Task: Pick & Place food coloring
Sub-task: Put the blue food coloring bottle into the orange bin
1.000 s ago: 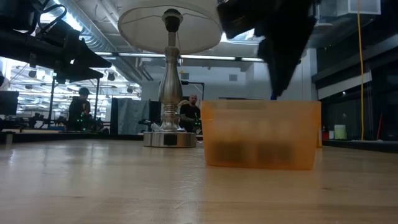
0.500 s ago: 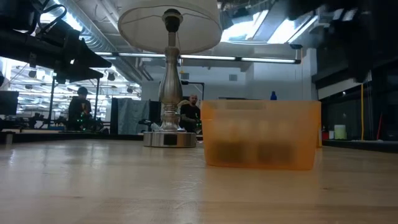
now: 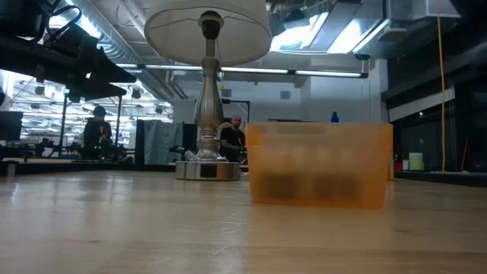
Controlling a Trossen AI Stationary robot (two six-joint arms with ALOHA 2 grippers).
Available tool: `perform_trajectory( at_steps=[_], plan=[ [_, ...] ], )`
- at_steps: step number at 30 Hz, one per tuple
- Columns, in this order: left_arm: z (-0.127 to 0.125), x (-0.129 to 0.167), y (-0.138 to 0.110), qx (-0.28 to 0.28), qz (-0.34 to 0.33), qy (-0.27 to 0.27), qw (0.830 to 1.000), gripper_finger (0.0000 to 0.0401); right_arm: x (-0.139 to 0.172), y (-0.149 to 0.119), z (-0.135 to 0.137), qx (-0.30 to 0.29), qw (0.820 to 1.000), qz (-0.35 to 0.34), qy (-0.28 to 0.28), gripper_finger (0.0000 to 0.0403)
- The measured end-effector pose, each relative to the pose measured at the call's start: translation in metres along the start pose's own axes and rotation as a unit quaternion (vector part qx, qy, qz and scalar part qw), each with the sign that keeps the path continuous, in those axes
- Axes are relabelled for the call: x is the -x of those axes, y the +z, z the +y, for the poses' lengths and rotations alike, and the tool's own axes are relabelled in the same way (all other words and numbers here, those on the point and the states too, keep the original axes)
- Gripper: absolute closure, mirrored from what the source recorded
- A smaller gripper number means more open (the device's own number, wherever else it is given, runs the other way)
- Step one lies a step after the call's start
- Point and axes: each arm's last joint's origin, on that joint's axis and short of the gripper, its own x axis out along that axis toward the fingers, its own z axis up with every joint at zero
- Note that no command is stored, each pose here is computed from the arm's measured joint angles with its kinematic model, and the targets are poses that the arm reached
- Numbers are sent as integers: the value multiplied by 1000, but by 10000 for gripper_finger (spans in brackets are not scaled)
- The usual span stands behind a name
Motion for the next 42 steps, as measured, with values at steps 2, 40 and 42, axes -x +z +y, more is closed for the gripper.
perform_trajectory(
  at_steps=[2,40,42],
  plan=[
    [0,0,0,0,0,0,1000,79,-4,-3,1,-4,1000,-2,3,107],
    [0,0,0,0,0,0,1000,79,-37,-12,-1,0,999,-6,-40,278],
    [0,0,0,0,0,0,1000,79,-37,-12,-1,0,999,-6,-40,305]
  ],
)
